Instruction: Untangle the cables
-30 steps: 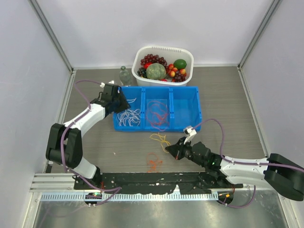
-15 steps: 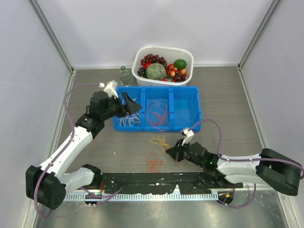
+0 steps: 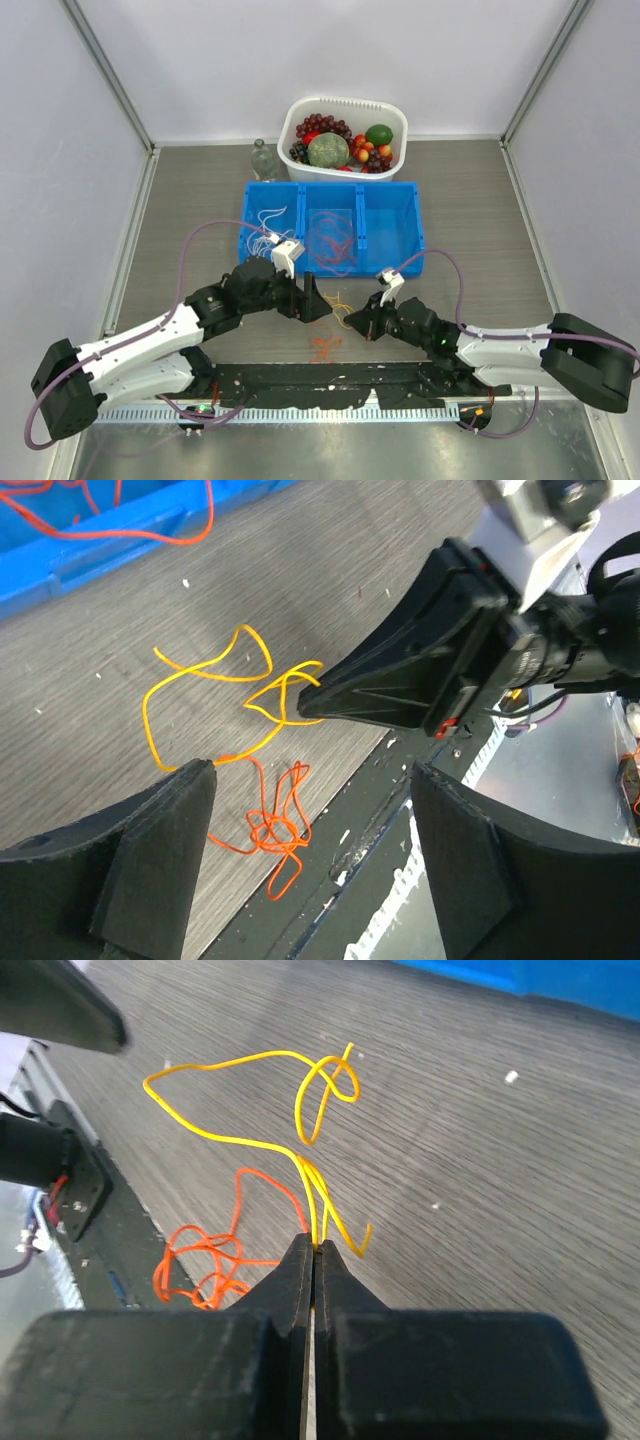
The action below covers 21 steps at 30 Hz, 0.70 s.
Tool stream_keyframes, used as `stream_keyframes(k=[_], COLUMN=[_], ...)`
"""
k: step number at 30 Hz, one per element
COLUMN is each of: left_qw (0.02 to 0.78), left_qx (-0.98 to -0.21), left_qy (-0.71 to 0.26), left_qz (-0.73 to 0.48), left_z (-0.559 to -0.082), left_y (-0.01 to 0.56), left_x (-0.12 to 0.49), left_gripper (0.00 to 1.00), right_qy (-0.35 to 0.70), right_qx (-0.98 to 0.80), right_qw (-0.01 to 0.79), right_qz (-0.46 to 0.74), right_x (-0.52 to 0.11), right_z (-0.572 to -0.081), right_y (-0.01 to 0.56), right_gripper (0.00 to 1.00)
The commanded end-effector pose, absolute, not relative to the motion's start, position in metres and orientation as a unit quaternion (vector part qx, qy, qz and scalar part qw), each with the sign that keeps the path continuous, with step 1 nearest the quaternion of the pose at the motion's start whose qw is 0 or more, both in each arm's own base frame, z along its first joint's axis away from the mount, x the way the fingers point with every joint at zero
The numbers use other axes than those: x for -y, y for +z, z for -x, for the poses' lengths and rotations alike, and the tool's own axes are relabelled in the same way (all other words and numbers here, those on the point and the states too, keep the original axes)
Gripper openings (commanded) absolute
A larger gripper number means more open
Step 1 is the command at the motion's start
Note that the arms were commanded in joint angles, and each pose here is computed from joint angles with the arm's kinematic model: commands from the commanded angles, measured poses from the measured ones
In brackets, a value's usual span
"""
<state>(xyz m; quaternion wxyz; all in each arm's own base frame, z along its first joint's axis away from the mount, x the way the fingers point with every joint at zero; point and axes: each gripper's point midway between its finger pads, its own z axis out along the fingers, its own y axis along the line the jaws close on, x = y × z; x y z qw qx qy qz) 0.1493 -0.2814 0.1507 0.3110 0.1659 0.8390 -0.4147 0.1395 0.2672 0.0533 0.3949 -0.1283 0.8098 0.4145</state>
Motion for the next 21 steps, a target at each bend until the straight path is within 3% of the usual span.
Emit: stream_keyframes(k=[1,6,10,15,18,21], left_qw=[0.358,0.348,0.362,0.39,0.42,0.428], left_qx=[-0.812,-0.822,-0.828,-0.821,-0.821,-0.827], left_qy=[-0.422,-0.405,-0.393,-0.391,-0.369,-0.353], left_qz=[-0.186,-0.199,-0.169,-0.145,-0.116,-0.091], left_z=[-0.152,-0.149,-0.157,-0.161,-0.17,-0.171], left_y=[0.165,0.152,0.151,0.164,0.172,0.172], left_x=[0.286,0.287,0.281,0.269,0.254,0.24], left_gripper=[0.85,0.87,0.6,0.33,0.34,0.56], right_qy=[0.468,0.479,0.477,0.46,0.433,0.346], right_qx=[-0.766,-0.749,-0.744,-0.745,-0.749,-0.772], right_qw=[0.419,0.432,0.443,0.46,0.488,0.533], right_qz=[0.136,0.15,0.15,0.146,0.115,0.028], right_x=[-0.281,-0.281,-0.28,-0.274,-0.264,-0.227], right_z=[-0.138,-0.135,-0.138,-0.144,-0.159,-0.189], right_y=[0.093,0.112,0.125,0.136,0.15,0.154], right_gripper=[0.01,0.01,0.01,0.01,0.01,0.01])
